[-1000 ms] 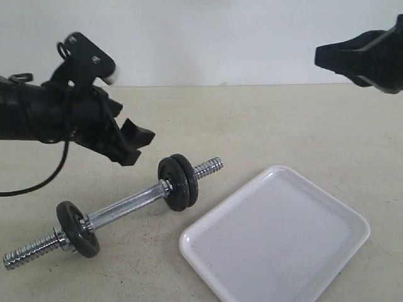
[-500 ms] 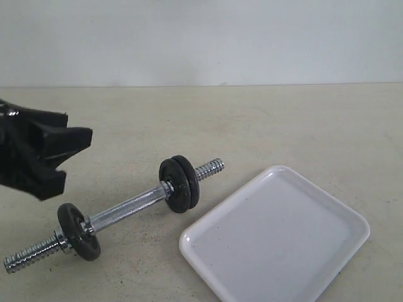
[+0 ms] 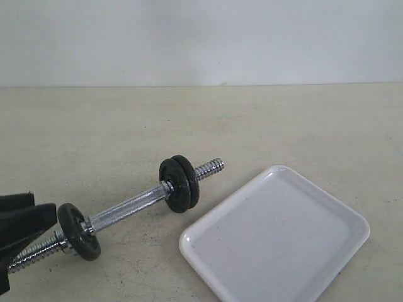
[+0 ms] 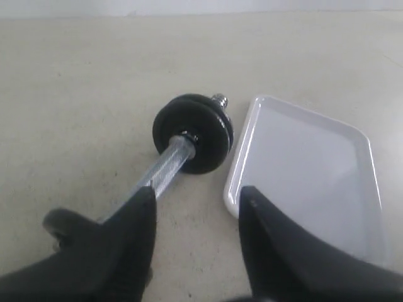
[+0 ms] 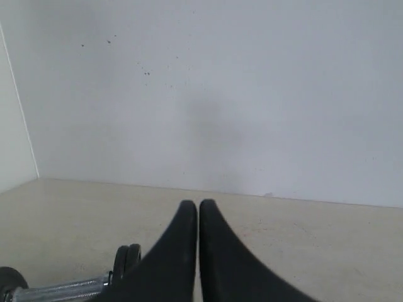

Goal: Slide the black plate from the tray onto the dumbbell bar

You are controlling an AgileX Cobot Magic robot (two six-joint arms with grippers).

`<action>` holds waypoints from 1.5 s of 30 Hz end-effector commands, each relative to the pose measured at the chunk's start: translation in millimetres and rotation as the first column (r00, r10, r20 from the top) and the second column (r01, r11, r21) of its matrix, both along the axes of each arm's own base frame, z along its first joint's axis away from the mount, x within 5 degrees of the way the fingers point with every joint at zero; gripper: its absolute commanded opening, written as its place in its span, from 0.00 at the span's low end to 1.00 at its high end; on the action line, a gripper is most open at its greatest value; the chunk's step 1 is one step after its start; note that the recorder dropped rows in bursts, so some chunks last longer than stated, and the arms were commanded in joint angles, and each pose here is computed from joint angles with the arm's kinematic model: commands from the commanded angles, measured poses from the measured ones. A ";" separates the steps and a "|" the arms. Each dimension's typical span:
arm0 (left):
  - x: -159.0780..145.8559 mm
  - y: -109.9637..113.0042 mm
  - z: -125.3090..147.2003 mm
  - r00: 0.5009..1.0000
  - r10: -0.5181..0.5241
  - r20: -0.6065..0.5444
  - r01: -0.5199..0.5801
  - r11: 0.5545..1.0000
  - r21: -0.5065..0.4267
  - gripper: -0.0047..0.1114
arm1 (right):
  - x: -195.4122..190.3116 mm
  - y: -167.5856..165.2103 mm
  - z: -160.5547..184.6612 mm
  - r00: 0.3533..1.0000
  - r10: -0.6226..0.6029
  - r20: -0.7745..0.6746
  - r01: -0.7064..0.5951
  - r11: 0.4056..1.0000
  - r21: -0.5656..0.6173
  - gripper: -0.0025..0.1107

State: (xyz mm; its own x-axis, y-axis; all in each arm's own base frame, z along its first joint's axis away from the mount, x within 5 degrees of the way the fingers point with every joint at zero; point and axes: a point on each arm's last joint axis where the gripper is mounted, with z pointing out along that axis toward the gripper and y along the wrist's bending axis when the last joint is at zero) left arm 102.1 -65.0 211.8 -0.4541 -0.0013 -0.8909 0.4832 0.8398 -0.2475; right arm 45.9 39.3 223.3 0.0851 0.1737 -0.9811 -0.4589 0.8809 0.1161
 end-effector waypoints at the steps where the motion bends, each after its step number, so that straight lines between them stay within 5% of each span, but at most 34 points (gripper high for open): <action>1: -7.6 6.0 -20.8 0.995 0.052 -0.079 -0.055 0.998 -0.024 0.38 | -0.9 1.9 -3.9 1.000 0.026 -0.011 -0.026 0.999 0.022 0.02; 20: -12.2 24.9 -48.7 0.965 0.225 -0.137 -0.218 0.974 0.067 0.38 | 5.0 -9.1 -13.3 0.989 -0.121 -0.080 0.116 0.991 -0.070 0.02; 27: -8.6 35.8 -49.2 0.916 0.372 -0.151 -0.367 0.928 0.057 0.38 | 5.2 -9.4 -19.6 0.981 -0.126 -0.147 0.113 0.989 -0.092 0.02; 45: -9.4 35.8 -47.4 0.916 0.373 -0.147 -0.372 0.928 0.032 0.38 | 5.1 -9.1 -19.7 0.981 -0.123 -0.148 0.110 0.990 -0.092 0.02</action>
